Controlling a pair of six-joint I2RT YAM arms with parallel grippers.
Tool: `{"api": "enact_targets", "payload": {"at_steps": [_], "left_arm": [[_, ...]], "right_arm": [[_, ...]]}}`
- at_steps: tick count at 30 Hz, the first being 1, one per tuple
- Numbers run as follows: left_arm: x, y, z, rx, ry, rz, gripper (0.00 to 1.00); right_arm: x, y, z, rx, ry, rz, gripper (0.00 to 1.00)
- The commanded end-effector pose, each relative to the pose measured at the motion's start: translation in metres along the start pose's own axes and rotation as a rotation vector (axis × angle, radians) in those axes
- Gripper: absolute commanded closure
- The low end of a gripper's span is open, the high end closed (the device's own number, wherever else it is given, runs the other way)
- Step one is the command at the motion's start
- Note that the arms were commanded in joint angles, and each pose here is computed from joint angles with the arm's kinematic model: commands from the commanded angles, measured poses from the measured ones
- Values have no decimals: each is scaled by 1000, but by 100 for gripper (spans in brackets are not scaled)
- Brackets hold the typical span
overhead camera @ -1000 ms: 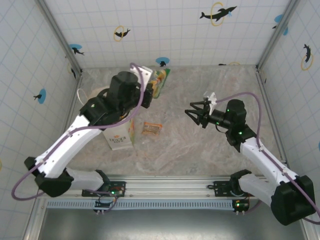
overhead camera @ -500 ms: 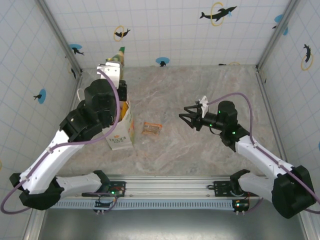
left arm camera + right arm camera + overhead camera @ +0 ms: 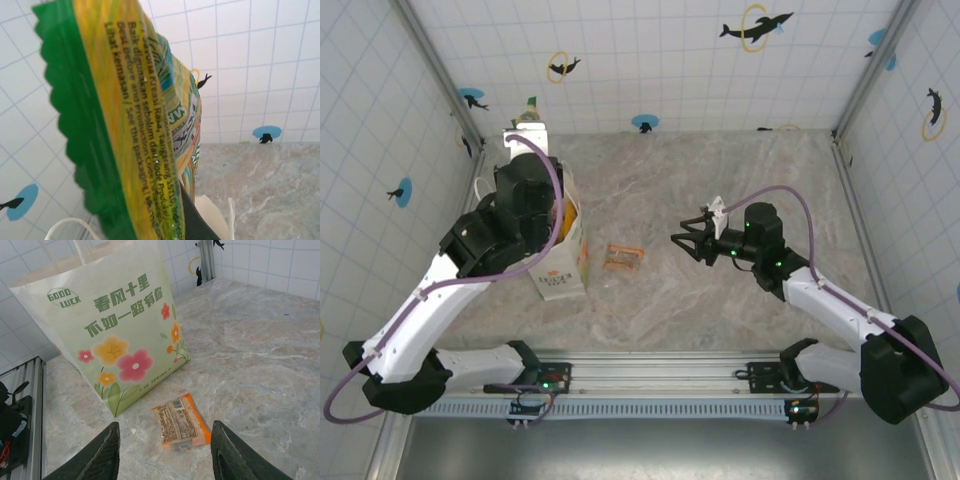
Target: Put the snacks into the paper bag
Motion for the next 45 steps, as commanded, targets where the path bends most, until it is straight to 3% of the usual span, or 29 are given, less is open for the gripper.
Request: {"api": "enact_targets", "payload": {"at_steps": [1,5,12,20,33,45], "left_arm": [[9,10,14,3,92,100,100],[26,12,4,96,130,211,100],[54,11,-3,64,120,403,100],[59,9,10,-1,151,394,100],[93,-14,18,-112,145,510,100],[97,-23,21,-146,148,539,92]], "right_arm": [[-1,-2,1,-4,23,4,50],[2,-4,2,-9,22,10,50],[4,-6,3,-23,21,21,50],[5,-6,5,-25,28,28,51],[6,-7,7,-30,35,32,51],[5,-5,6,-1,50,14,51]]}}
Point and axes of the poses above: each hand's point on the last joint's axis, 136 mm out from that joint toward the fingers, its own y axis back along the fingers, its own z axis along the line the jaws close on, x = y × z, the point moved 7 cm from there along y, back along the fingers, and after that the axes turned 4 degrees about -y, right-handed, at the moved point
